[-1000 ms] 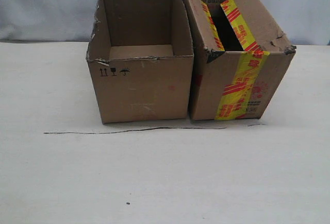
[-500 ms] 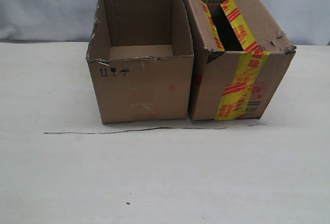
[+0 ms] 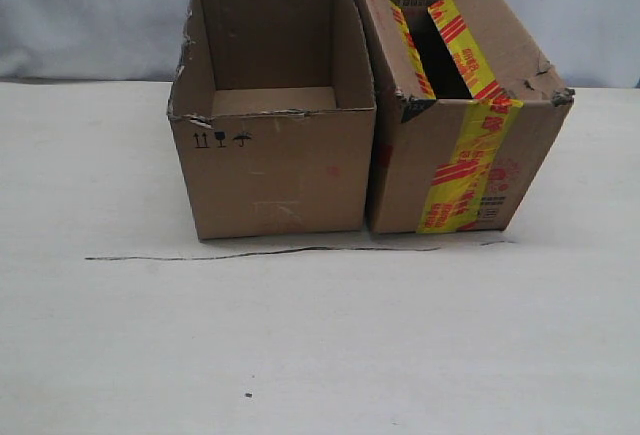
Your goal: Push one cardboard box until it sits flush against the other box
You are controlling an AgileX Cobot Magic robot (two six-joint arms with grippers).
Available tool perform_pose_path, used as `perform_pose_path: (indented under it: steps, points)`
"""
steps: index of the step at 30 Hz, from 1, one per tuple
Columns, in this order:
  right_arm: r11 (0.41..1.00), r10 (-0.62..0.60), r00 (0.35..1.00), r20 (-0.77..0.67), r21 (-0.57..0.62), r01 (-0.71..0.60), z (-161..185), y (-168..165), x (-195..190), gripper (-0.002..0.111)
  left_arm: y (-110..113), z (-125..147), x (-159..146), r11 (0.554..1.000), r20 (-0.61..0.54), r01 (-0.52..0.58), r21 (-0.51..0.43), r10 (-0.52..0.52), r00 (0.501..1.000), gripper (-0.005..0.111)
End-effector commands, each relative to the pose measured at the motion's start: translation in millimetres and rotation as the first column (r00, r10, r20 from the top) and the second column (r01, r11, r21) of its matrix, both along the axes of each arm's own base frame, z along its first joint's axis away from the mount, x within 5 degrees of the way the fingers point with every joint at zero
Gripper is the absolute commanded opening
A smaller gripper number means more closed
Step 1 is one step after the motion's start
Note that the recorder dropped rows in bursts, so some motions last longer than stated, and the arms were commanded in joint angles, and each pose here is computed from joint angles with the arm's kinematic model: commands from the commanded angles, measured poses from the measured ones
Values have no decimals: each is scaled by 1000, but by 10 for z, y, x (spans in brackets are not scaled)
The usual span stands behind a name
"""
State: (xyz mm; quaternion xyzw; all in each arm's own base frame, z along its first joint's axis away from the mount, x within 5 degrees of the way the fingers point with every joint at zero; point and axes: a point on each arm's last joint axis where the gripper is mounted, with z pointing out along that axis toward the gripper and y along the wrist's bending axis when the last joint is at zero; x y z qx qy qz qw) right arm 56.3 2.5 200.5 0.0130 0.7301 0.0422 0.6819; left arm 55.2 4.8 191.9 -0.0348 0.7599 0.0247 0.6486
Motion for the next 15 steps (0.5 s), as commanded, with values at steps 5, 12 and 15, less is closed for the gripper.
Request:
perform_pose_path:
  steps: [5,12,15]
  points:
    - [1000,-8,1000,-1,4,8,-13,-4,0,0,-1,7,2,1000,18,1,0,-1,1000,0]
    - [1000,-8,1000,-1,4,8,-13,-4,0,0,0,6,2,1000,17,1,3,-1,1000,0]
    - [1000,-8,1000,-1,4,8,-13,-4,0,0,0,6,2,1000,17,1,3,-1,1000,0]
